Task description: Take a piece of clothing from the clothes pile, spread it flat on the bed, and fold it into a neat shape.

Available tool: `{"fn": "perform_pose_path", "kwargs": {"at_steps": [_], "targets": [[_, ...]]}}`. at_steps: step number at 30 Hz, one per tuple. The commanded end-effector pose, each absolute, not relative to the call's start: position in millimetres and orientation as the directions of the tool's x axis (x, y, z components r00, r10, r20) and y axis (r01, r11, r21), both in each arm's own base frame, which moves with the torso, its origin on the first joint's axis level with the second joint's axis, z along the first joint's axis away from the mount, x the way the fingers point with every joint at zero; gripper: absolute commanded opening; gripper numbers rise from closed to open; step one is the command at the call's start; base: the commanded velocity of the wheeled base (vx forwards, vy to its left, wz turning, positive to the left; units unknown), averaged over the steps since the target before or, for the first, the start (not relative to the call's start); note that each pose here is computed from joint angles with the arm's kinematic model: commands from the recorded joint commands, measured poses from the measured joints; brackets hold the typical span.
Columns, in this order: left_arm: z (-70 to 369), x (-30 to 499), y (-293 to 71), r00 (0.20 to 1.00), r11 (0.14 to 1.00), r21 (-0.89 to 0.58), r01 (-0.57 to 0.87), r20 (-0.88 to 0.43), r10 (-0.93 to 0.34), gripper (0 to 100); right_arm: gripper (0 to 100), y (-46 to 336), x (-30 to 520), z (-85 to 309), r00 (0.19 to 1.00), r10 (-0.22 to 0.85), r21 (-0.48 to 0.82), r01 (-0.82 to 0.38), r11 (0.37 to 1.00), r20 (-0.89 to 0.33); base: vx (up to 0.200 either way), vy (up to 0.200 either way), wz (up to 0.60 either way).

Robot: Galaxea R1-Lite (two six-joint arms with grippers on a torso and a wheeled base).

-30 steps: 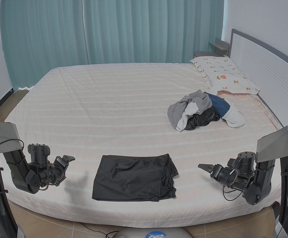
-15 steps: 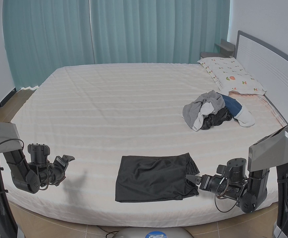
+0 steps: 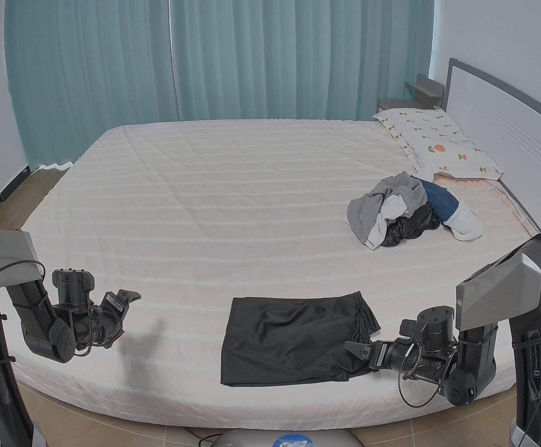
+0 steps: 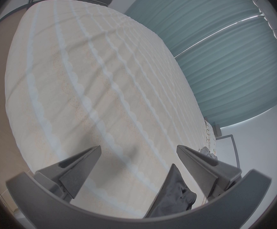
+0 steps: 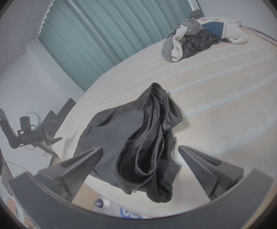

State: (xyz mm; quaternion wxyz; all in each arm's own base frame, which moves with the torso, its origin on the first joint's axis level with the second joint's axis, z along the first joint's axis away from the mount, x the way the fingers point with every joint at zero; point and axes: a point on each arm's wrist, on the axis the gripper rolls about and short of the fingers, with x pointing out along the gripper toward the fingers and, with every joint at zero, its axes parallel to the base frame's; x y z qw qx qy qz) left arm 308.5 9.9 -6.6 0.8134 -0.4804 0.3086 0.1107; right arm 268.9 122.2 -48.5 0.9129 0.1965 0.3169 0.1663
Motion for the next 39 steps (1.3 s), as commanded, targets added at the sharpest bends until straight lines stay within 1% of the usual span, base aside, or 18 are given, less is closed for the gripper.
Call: {"fn": "perform_pose_path", "kwargs": {"at_steps": [1, 2, 4, 8, 18, 19, 26, 27, 29, 31, 33, 37, 39], "targets": [[-6.3, 308.8, 8.5, 0.786, 0.508, -0.717, -0.477, -0.607, -0.120, 100, 100, 123.2, 273.0, -65.3, 0.727, 0.421, 0.447, -0.176, 0.877, -0.542, 0.000, 0.000, 0.00], [-5.7, 309.9, 8.5, 0.788, 0.506, -0.720, -0.475, -0.603, -0.120, 100, 0, 124.0, 275.0, -73.3, 0.726, 0.412, 0.427, -0.180, 0.886, -0.551, 0.000, 0.000, 0.00], [-5.7, 309.9, 8.5, 0.788, 0.506, -0.720, -0.475, -0.603, -0.120, 100, 0, 123.5, 275.5, -73.9, 0.731, 0.408, 0.421, -0.181, 0.889, -0.547, 0.000, 0.000, 0.00], [-5.9, 309.6, 8.6, 0.788, 0.506, -0.719, -0.477, -0.605, -0.117, 100, 0, 117.5, 270.3, -60.0, 0.746, 0.391, 0.417, -0.168, 0.893, -0.539, 0.000, 0.000, 0.00], [-6.7, 308.0, 9.0, 0.784, 0.507, -0.715, -0.482, -0.610, -0.116, 100, 0, 107.6, 258.1, -54.8, 0.731, 0.375, 0.405, -0.146, 0.902, -0.571, 0.000, 0.000, 0.00], [-6.3, 308.8, 9.0, 0.786, 0.505, -0.717, -0.480, -0.607, -0.115, 100, 0, 102.1, 257.2, -54.5, 0.727, 0.372, 0.410, -0.135, 0.902, -0.578, 0.000, 0.000, 0.00], [-6.3, 308.8, 9.1, 0.786, 0.507, -0.716, -0.480, -0.608, -0.114, 100, 0, 102.0, 256.0, -58.3, 0.704, 0.399, 0.426, -0.150, 0.892, -0.588, 0.000, 0.000, 0.00], [-6.1, 309.2, 9.1, 0.787, 0.506, -0.717, -0.480, -0.606, -0.112, 100, 100, 101.9, 255.5, -57.2, 0.702, 0.403, 0.429, -0.153, 0.890, -0.586, 0.000, 0.000, 0.00], [-6.4, 309.6, 9.3, 0.788, 0.503, -0.715, -0.485, -0.607, -0.103, 100, 100, 100.2, 258.0, -47.9, 0.724, 0.404, 0.435, -0.158, 0.886, -0.559, 0.000, 0.000, 0.00], [-5.5, 309.6, 9.3, 0.790, 0.486, -0.723, -0.490, -0.605, -0.103, 100, 100, 94.6, 263.5, -24.8, 0.772, 0.403, 0.448, -0.172, 0.877, -0.492, 0.000, 0.000, 0.00], [-4.1, 310.3, 9.4, 0.793, 0.472, -0.731, -0.493, -0.600, -0.102, 100, 100, 90.3, 268.5, -10.5, 0.795, 0.408, 0.464, -0.184, 0.867, -0.448, 0.000, 0.000, 0.00], [-3.3, 310.1, 9.3, 0.795, 0.469, -0.734, -0.491, -0.598, -0.103, 100, 100, 84.1, 283.1, -12.5, 0.812, 0.402, 0.484, -0.172, 0.858, -0.423, 0.000, 0.000, 0.00], [-4.6, 310.1, 9.4, 0.797, 0.475, -0.733, -0.487, -0.595, -0.101, 100, 100, 82.0, 297.4, -32.6, 0.811, 0.394, 0.513, -0.138, 0.847, -0.432, 0.200, 0.000, 0.00]]}}
